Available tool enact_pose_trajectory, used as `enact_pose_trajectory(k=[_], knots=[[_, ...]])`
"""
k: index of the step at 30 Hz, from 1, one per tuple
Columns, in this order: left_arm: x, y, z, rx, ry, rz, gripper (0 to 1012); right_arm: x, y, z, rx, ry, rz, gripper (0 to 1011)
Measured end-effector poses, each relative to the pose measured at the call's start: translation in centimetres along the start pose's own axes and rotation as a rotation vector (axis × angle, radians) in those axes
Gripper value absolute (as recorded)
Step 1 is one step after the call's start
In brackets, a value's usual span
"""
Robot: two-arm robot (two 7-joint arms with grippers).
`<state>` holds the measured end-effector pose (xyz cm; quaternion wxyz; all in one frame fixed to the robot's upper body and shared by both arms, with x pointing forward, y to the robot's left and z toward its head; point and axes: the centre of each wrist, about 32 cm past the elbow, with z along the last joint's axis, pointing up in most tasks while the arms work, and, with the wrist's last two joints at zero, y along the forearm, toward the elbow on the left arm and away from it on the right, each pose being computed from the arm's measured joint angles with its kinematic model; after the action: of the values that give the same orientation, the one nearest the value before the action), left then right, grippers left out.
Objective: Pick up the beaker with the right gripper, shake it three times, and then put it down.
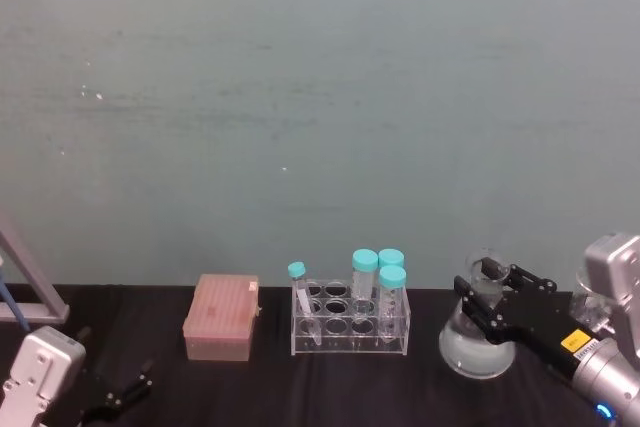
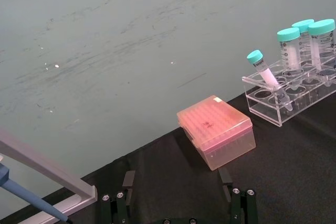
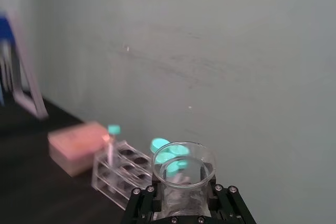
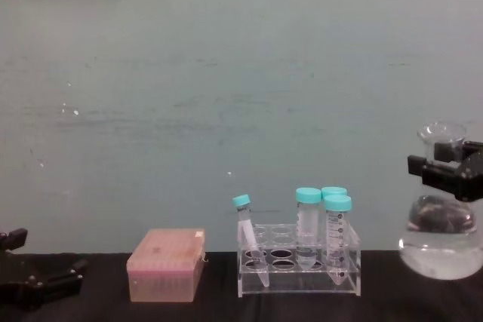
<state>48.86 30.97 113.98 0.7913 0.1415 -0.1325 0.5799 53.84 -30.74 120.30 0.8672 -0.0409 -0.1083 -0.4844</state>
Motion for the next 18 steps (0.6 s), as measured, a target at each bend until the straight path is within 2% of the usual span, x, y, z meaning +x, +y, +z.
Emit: enact_pose_trajectory(k=[3, 8, 12, 18], knots=[[0.0, 0.0, 0.0, 0.0, 0.0, 0.0, 1000, -0.3, 0.1, 0.0, 0.003, 0.115, -0.011, 456], [0.0, 0.0, 0.0, 0.0, 0.0, 0.0, 1000, -0.6, 0.1, -0.2, -0.014, 0.194, -0.016, 457], [0.0, 0.0, 0.0, 0.0, 0.0, 0.0, 1000, -0.9, 0.1, -0.4, -0.049, 0.219, -0.014, 456], [0.0, 0.0, 0.0, 0.0, 0.0, 0.0, 1000, -1.4, 0.0, -0.5, -0.077, 0.212, -0.005, 456]])
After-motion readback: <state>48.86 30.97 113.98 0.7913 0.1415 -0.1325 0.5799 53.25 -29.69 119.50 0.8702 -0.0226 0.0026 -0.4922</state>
